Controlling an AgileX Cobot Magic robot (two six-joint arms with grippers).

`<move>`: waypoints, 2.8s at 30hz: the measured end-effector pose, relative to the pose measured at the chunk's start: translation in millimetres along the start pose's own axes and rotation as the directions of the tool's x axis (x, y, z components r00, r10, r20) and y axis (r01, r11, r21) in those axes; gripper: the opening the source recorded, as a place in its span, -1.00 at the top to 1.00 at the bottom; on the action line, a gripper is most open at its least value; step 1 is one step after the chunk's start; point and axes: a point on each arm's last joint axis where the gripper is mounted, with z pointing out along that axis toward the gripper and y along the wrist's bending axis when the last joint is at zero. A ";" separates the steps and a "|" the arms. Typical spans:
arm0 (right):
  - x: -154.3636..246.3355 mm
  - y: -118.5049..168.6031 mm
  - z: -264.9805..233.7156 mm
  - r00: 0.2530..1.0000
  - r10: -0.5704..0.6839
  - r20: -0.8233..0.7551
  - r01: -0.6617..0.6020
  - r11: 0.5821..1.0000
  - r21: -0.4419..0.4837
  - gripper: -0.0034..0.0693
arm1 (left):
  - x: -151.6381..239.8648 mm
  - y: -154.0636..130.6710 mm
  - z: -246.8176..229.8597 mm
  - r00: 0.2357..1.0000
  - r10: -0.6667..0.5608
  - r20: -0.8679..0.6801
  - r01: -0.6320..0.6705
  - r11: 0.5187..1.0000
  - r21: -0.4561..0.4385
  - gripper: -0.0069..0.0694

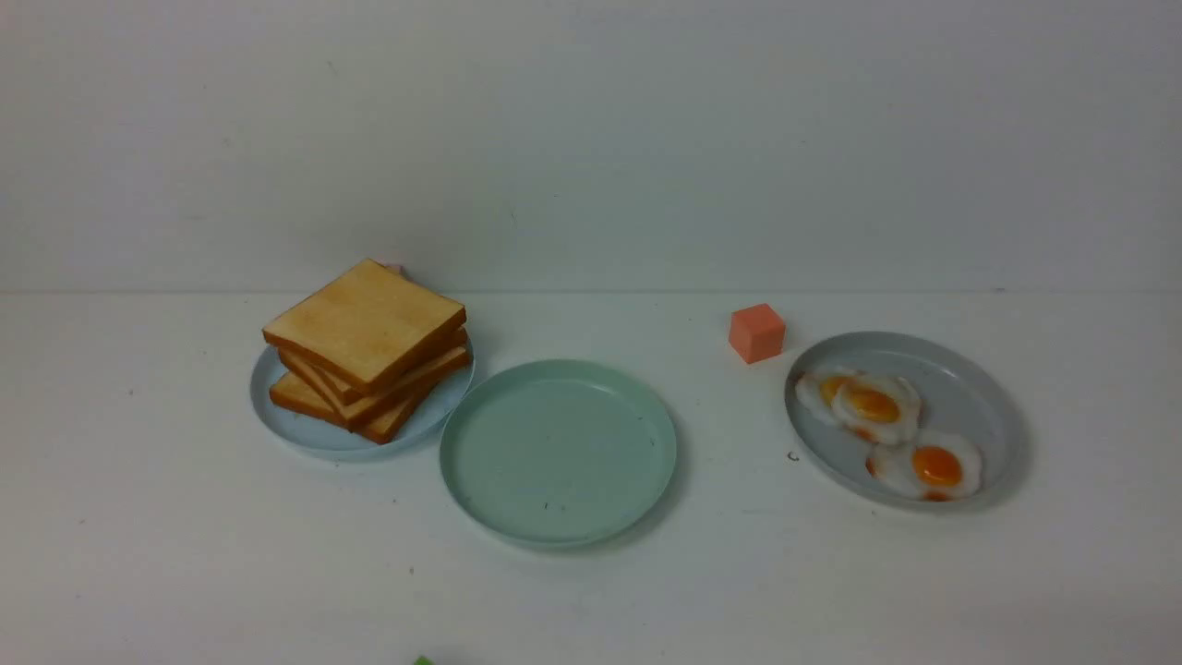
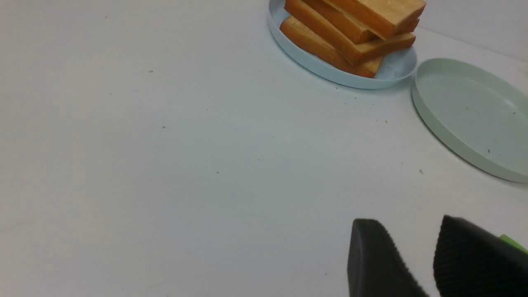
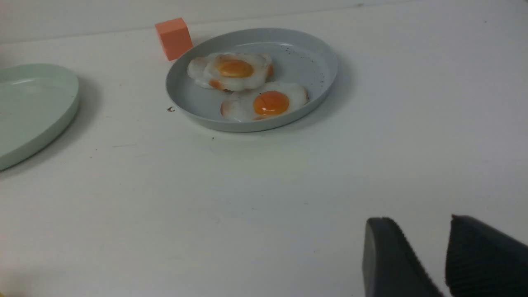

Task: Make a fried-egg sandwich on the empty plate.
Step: Use the left arm to grab a slice of bread

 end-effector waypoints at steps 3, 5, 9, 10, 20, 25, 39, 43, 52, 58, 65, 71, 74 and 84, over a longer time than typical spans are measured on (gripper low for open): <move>0.0 0.0 0.0 1.000 0.000 0.000 0.000 1.000 0.000 0.24 | 0.0 0.0 0.0 1.000 0.000 0.000 0.000 1.000 0.000 0.20; 0.0 0.0 0.0 1.000 0.000 0.000 0.000 1.000 0.000 0.24 | 0.0 0.0 0.0 1.000 0.000 0.000 0.000 1.000 0.000 0.20; 0.0 0.0 0.0 1.000 0.000 0.000 0.000 1.000 0.000 0.24 | 0.0 0.0 0.0 1.000 0.000 0.000 0.000 1.000 0.000 0.20; 0.0 0.0 0.0 1.000 0.000 0.000 0.000 1.000 0.000 0.24 | 0.0 0.0 0.0 1.000 0.000 0.000 0.000 1.000 0.000 0.20; 0.0 0.0 0.0 1.000 0.000 0.000 0.000 1.000 0.000 0.24 | -1.9 -0.6 0.0 1.000 -0.012 0.021 0.012 1.000 0.007 0.20; 0.0 0.0 0.0 1.000 0.000 0.000 0.000 1.000 0.000 0.24 | -14.6 -8.8 -1.6 0.883 -0.458 0.100 0.441 0.884 0.159 0.20; 0.1 0.8 0.0 1.000 -0.005 -0.001 0.005 1.000 -0.014 0.24 | -81.1 -44.3 -24.1 0.961 -0.274 0.036 0.258 0.937 0.235 0.35; 0.1 1.0 0.0 1.000 -0.006 -0.002 0.006 1.000 -0.018 0.24 | -105.4 -59.7 -17.9 0.991 -0.073 -0.117 0.098 0.968 0.233 0.47; 0.1 1.0 0.0 1.000 -0.006 -0.002 0.006 1.000 -0.018 0.24 | -148.0 -93.1 28.9 0.887 0.181 -0.426 -0.042 0.948 0.315 0.58; -0.6 0.9 0.1 1.000 -0.006 0.009 0.006 1.000 -0.018 0.24 | -147.4 -97.2 52.6 0.863 0.160 -0.479 -0.007 0.952 0.306 0.58; -13.6 4.9 -0.4 0.917 0.374 0.140 -0.358 0.925 -0.124 0.24 | -147.4 -100.0 56.9 0.826 0.226 -0.516 -0.043 0.939 0.342 0.60; -26.5 1.8 -3.5 0.774 0.586 0.241 -0.548 0.810 -0.209 0.24 | -147.7 -100.9 56.5 0.815 0.271 -0.513 -0.075 0.926 0.370 0.85; -44.2 11.1 -13.7 0.809 0.562 0.171 -0.515 0.818 -0.255 0.29 | -147.4 -101.1 66.3 0.806 0.285 -0.519 -0.089 0.924 0.371 0.85; -169.6 55.2 -47.8 0.953 -0.144 -0.267 0.002 0.883 -0.469 0.89 | -168.8 -129.5 129.2 0.790 0.390 -0.472 -0.195 0.891 0.410 0.85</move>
